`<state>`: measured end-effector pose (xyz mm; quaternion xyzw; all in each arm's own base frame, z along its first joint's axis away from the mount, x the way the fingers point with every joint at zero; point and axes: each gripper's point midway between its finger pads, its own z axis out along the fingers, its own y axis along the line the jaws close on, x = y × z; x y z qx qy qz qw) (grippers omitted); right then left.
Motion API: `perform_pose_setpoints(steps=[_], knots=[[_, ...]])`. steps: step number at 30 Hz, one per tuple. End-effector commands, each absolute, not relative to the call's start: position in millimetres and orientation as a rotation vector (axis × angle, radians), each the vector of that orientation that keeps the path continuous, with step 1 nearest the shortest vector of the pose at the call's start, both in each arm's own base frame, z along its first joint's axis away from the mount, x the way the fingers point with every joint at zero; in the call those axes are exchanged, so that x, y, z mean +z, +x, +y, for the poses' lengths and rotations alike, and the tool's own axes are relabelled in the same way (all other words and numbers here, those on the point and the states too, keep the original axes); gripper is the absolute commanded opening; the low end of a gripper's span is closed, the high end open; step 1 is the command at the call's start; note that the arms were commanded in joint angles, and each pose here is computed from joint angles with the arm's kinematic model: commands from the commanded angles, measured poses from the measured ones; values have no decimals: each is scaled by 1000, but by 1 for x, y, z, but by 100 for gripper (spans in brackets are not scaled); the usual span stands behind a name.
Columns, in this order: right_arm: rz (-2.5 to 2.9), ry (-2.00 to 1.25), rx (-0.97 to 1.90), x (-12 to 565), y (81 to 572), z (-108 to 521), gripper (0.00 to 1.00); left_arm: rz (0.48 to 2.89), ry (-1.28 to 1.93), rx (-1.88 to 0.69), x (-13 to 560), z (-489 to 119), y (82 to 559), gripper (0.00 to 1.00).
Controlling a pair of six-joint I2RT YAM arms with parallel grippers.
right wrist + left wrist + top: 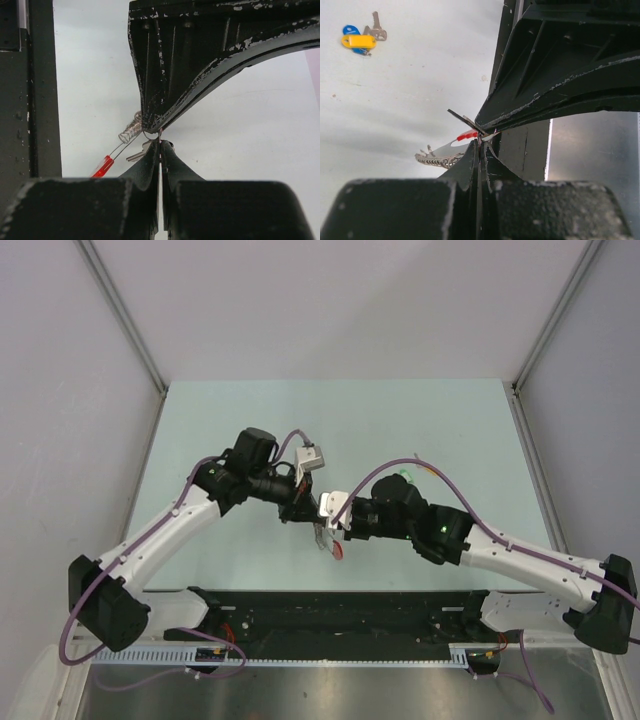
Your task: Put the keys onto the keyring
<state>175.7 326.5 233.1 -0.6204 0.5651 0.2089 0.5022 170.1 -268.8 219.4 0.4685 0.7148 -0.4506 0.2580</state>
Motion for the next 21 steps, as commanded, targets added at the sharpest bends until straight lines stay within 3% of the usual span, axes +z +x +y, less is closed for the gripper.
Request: perform_pose_setpoints(steps=[1, 15, 21], knots=[[1303, -1399, 465, 277, 185, 321, 0, 1842, 1234, -1203, 243, -268, 171, 0], [1316, -1413, 520, 275, 174, 322, 0, 1601, 915, -1141, 305, -253, 195, 0], [1271, -1418, 573, 279, 166, 336, 0, 1579, 854, -1107, 303, -249, 200, 0]])
